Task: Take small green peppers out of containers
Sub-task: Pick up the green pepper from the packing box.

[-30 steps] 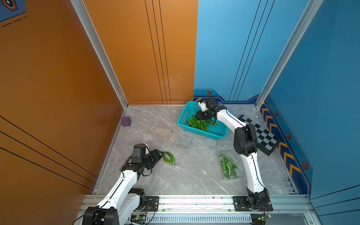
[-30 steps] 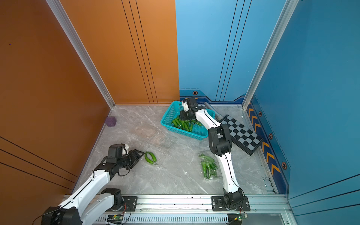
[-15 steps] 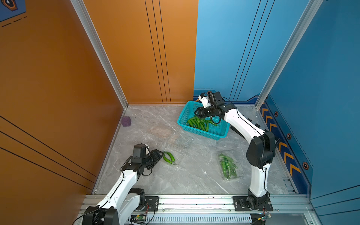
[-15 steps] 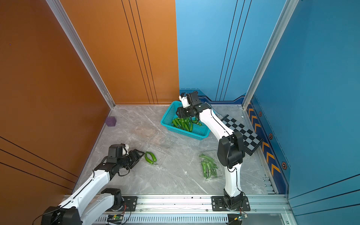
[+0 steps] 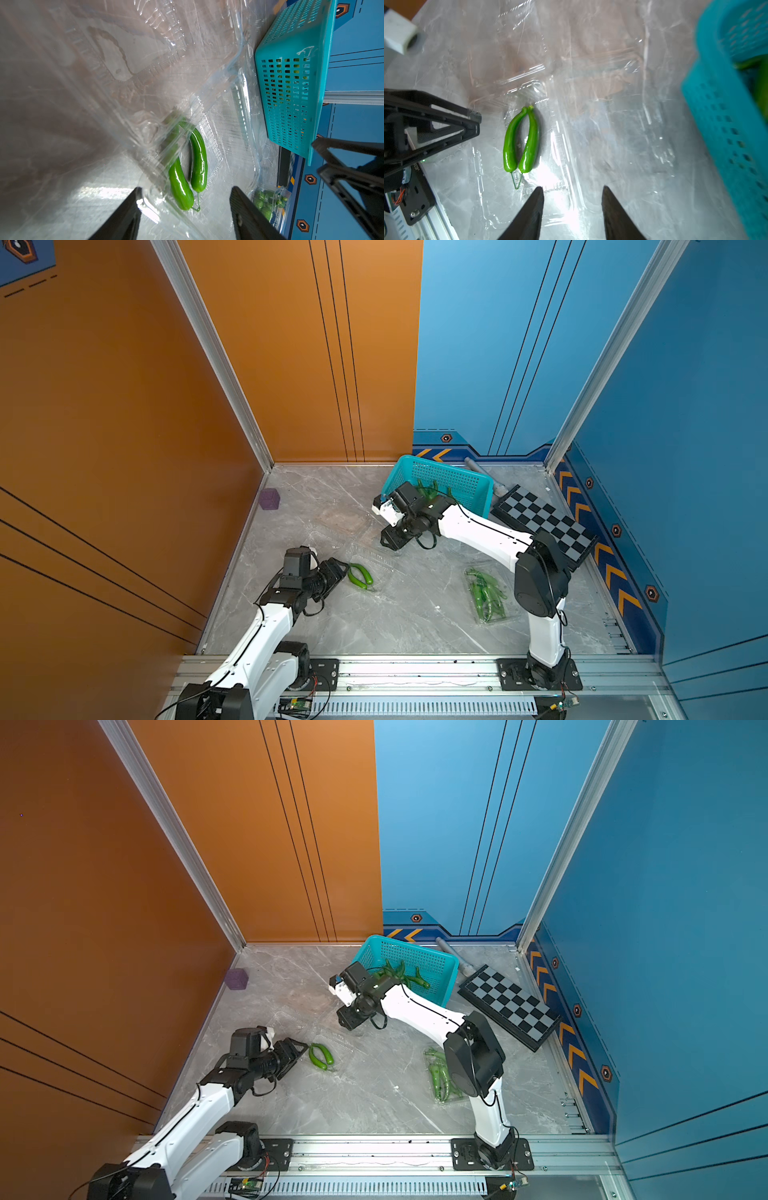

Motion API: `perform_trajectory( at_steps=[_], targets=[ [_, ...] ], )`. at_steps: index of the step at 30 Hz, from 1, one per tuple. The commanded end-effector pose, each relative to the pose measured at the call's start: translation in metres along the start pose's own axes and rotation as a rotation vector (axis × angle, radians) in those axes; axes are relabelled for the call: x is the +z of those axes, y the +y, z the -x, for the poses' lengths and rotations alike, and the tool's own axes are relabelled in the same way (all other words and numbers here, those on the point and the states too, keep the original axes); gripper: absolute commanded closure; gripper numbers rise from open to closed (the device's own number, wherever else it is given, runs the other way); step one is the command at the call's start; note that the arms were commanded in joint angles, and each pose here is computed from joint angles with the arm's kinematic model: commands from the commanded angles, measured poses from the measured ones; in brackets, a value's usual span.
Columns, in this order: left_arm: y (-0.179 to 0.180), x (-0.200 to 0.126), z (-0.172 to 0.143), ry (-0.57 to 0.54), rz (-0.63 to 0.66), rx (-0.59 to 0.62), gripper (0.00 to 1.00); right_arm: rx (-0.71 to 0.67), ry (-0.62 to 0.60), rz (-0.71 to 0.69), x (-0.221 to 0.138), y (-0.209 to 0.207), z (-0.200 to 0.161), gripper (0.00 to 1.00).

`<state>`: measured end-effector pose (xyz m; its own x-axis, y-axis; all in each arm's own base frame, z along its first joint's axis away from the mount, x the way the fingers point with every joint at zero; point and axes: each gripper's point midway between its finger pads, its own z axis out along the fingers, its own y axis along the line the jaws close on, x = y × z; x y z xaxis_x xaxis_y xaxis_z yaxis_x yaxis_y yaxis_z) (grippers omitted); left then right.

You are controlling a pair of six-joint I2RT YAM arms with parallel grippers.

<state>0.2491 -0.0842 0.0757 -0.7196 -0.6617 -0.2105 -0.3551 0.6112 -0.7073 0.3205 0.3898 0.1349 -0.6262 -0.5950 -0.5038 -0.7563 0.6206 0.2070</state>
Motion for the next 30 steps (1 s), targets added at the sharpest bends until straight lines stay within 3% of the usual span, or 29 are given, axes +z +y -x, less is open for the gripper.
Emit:
perform_trajectory(
  at_steps=[1,10,30],
  targets=[
    [0.003,-0.001,-0.002,-0.002,-0.005,0.017,0.31,-0.002,0.064,0.002,0.011,0.004,-0.015,0.53],
    [0.002,-0.003,0.000,-0.006,-0.017,0.017,0.32,-0.044,0.102,0.068,0.032,0.046,-0.022,0.52],
    [-0.001,-0.003,0.002,-0.017,-0.050,0.022,0.31,-0.037,0.177,0.076,0.086,0.060,-0.032,0.56]
  ],
)
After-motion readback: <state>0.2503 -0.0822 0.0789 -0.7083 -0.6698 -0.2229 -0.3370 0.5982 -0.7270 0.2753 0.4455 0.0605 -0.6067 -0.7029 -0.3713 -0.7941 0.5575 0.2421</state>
